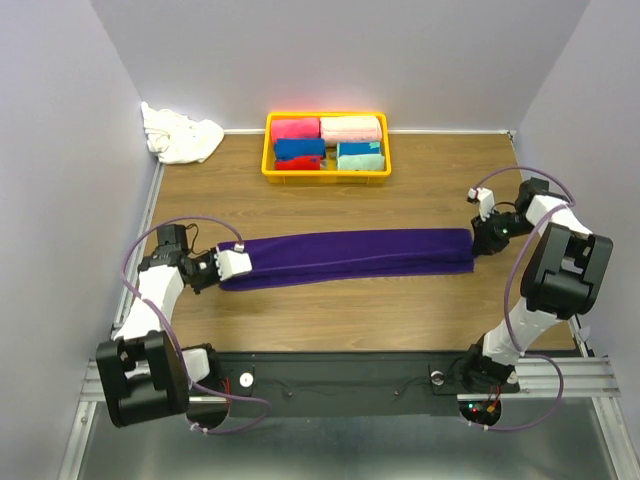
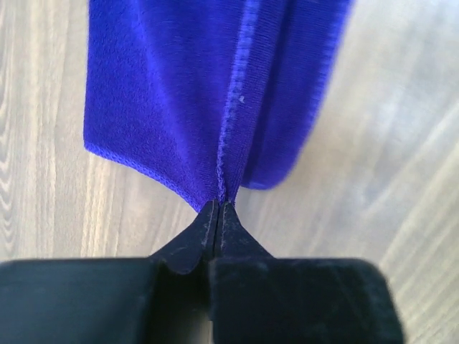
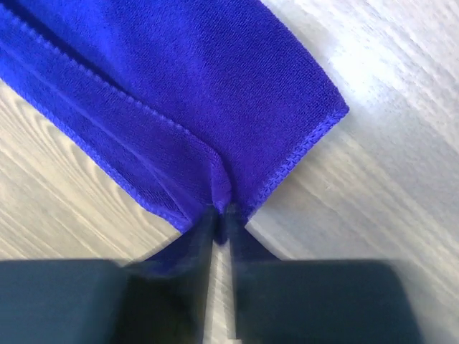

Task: Roll the towels
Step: Fold the towel

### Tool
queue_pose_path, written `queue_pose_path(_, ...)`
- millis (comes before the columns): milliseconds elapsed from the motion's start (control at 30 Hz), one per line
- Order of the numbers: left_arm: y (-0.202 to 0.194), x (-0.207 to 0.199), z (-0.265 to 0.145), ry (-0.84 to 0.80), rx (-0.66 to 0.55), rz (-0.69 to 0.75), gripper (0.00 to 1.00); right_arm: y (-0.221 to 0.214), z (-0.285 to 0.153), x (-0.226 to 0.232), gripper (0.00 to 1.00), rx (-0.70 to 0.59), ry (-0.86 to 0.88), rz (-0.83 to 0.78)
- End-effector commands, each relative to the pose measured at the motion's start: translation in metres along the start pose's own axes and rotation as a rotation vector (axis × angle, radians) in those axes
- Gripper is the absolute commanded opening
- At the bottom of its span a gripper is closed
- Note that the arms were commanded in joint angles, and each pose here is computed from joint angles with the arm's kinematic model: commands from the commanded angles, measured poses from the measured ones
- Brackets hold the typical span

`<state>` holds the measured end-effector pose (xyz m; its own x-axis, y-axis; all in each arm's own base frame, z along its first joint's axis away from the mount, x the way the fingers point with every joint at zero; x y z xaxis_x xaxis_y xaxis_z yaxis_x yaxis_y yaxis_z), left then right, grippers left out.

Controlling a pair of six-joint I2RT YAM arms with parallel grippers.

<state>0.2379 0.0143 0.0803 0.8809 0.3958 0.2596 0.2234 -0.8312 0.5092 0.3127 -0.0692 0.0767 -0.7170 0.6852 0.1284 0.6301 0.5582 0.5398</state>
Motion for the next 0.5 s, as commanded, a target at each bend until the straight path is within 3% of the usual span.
queue_pose_path(0, -0.003, -0.021, -0.002, -0.043, 0.01, 0.086, 0.22, 0.0, -0.018, -0.008, 0.39, 0.008, -0.075, -0.074)
queue_pose_path(67, -0.006, -0.024, -0.003, -0.048, 0.026, 0.088, 0.36, 0.0, -0.021, -0.011, 0.61, 0.002, -0.085, -0.057)
queue_pose_path(133, -0.007, -0.027, -0.005, -0.046, 0.037, 0.092, 0.48, 0.002, -0.029, -0.019, 0.62, -0.011, -0.109, -0.045)
queue_pose_path(200, -0.007, -0.029, -0.01, -0.04, 0.045, 0.105, 0.48, 0.006, -0.037, -0.024, 0.62, -0.028, -0.129, -0.031)
queue_pose_path(367, 0.012, -0.016, -0.024, 0.008, -0.009, 0.081, 0.45, 0.026, -0.048, -0.024, 0.59, -0.096, -0.096, -0.015)
queue_pose_path(467, 0.033, 0.001, -0.027, 0.015, -0.095, -0.025, 0.39, 0.039, -0.04, -0.022, 0.53, -0.09, -0.055, 0.007)
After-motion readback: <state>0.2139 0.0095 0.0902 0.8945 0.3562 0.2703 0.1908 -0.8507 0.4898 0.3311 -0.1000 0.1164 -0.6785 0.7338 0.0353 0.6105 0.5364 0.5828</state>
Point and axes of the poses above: each gripper's point midway between its finger pads, its own z axis out along the fingers, its own x axis along the line the jaws close on, y = z × x, the point moved 3 cm from there along -z, back along the fingers, and after that the axes turned 6 degrees about -z, right-handed, at the moved point
